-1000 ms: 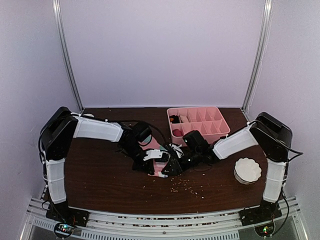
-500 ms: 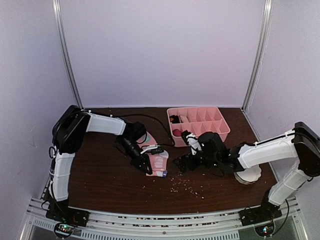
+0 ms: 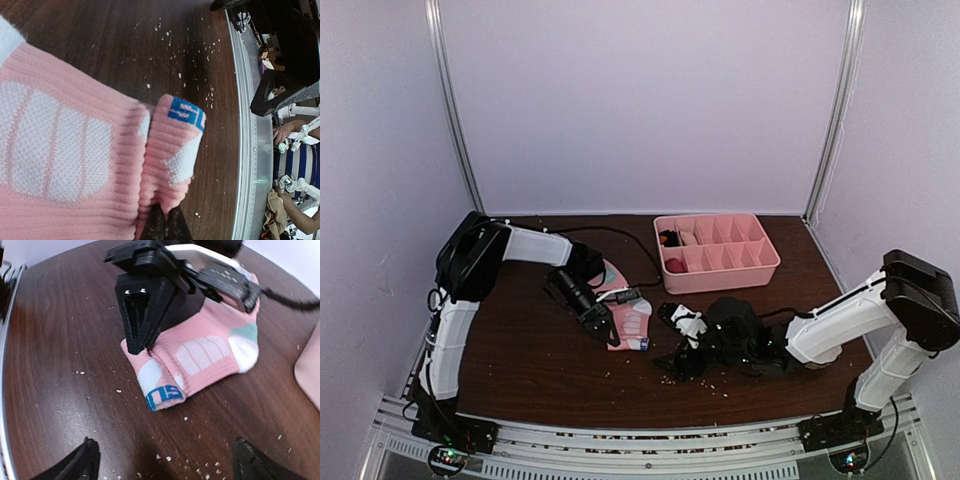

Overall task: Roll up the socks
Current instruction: Roll the sock at the center of the board.

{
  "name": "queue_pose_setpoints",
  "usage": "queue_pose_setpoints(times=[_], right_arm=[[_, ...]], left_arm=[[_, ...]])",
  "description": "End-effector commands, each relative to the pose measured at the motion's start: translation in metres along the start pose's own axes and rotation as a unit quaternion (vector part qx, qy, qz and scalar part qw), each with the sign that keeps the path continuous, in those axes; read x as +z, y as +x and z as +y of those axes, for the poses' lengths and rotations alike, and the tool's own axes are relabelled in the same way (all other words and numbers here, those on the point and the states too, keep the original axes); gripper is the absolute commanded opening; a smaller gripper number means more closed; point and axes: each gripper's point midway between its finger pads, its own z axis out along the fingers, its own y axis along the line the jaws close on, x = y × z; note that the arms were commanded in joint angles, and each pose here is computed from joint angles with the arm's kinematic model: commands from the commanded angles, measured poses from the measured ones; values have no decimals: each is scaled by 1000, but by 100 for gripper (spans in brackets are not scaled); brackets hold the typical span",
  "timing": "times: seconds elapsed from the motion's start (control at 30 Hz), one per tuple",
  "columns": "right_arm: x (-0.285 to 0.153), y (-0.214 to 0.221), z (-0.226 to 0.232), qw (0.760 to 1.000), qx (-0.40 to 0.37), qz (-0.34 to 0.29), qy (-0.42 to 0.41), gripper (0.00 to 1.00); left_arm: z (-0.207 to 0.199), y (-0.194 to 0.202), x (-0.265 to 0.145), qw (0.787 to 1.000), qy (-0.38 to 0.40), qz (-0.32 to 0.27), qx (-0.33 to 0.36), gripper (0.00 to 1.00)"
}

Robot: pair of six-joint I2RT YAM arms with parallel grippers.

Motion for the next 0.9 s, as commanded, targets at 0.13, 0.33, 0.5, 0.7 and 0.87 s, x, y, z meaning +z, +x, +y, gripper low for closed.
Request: queue_pose_setpoints(times=[0.13, 0.33, 0.5, 0.7, 0.87], right_arm=[[43, -22, 18, 988, -148, 13, -48, 67], [67, -13, 20, 982, -172, 49, -66, 57], [78, -4, 17, 981, -161, 67, -84, 39], [81, 5, 16, 981, -137, 86, -110, 15], [83, 17, 13, 980, -97, 111, -136, 7]], left_arm=[[22, 23, 11, 998, -10, 41, -38, 0], [20, 22, 10, 999, -7, 38, -34, 0], [17, 21, 9, 999, -5, 37, -27, 1], [10, 16, 4, 999, -5, 31, -8, 6], [-3, 10, -4, 999, -9, 17, 35, 11]])
